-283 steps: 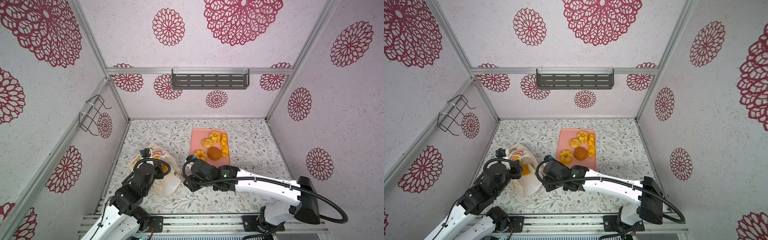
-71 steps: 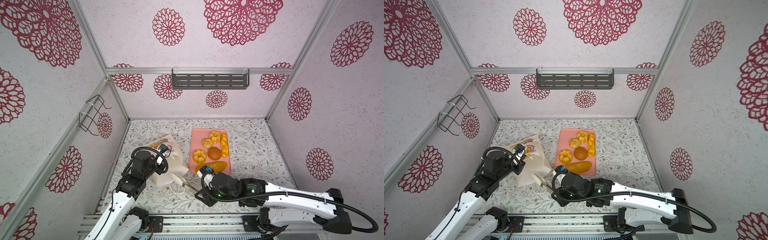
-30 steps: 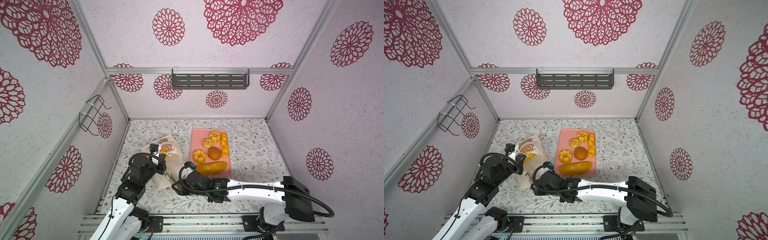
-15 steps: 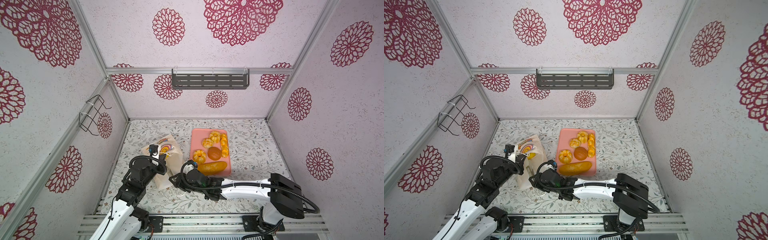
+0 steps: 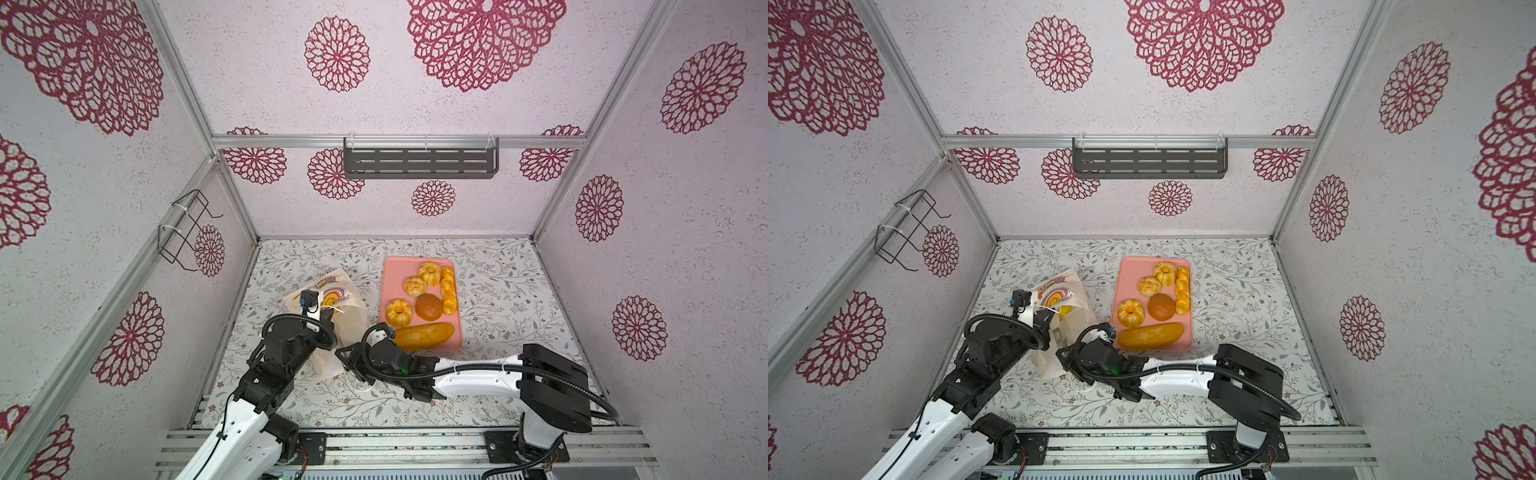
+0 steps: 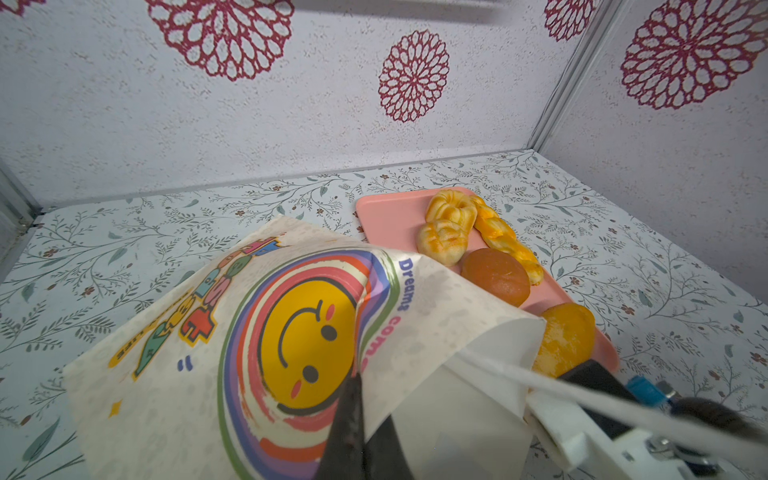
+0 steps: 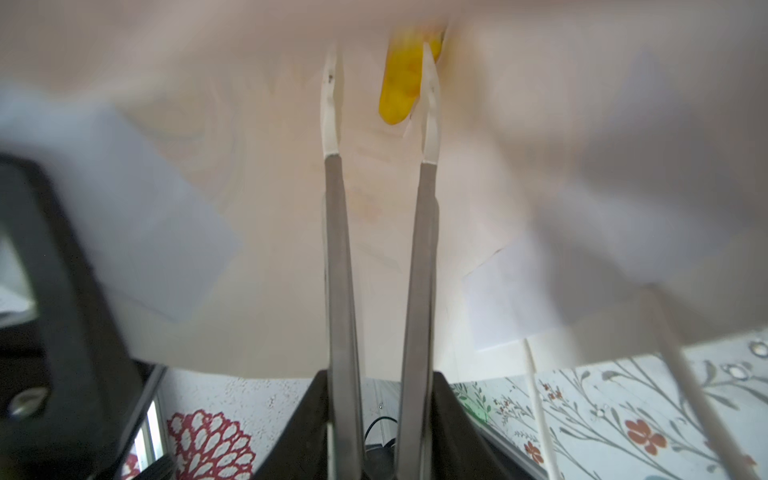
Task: Take the fake bread out of the paper bag
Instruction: 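Insert the right tongs into the bag and pinch a yellow bread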
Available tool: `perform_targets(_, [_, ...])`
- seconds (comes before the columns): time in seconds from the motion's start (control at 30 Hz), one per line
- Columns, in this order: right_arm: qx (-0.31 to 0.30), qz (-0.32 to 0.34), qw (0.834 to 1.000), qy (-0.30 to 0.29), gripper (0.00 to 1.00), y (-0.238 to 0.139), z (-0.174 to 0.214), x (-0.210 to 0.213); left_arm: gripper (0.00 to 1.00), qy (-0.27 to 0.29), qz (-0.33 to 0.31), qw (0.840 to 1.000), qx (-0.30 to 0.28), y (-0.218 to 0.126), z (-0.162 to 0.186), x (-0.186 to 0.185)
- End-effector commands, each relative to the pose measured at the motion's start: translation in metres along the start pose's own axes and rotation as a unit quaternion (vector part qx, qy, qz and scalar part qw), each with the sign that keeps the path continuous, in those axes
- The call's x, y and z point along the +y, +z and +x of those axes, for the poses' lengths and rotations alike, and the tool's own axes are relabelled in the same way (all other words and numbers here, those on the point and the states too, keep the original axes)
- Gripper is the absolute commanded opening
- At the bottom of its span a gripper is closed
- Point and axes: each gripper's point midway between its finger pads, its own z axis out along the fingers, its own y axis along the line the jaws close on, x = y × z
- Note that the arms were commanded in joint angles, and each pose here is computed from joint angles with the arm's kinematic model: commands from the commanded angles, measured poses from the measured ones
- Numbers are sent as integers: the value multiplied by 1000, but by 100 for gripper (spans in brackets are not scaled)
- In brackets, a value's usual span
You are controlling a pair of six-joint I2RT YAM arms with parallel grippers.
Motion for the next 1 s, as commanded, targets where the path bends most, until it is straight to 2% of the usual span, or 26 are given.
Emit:
perform_targets(0.0, [-11, -56, 997, 44, 37, 3, -8, 29, 0, -5, 2, 1000, -19, -3, -7, -2])
perform_targets(0.43, [-17, -58, 997, 44, 37, 23, -24, 29, 0, 0, 12, 1000, -17, -3, -5, -9])
perform_targets(0.5, [-27, -59, 997, 43, 37, 28, -40, 30, 0, 1, 14, 1000, -16, -3, -5, -10])
perform_targets(0.77, [-8, -58, 996, 61, 34, 48, -37, 17, 0, 3, 16, 1000, -10, -1, -2, -12])
perform_targets(0.97, [7, -49, 998, 40, 34, 54, -31, 23, 0, 6, 16, 1000, -8, -1, -2, -12])
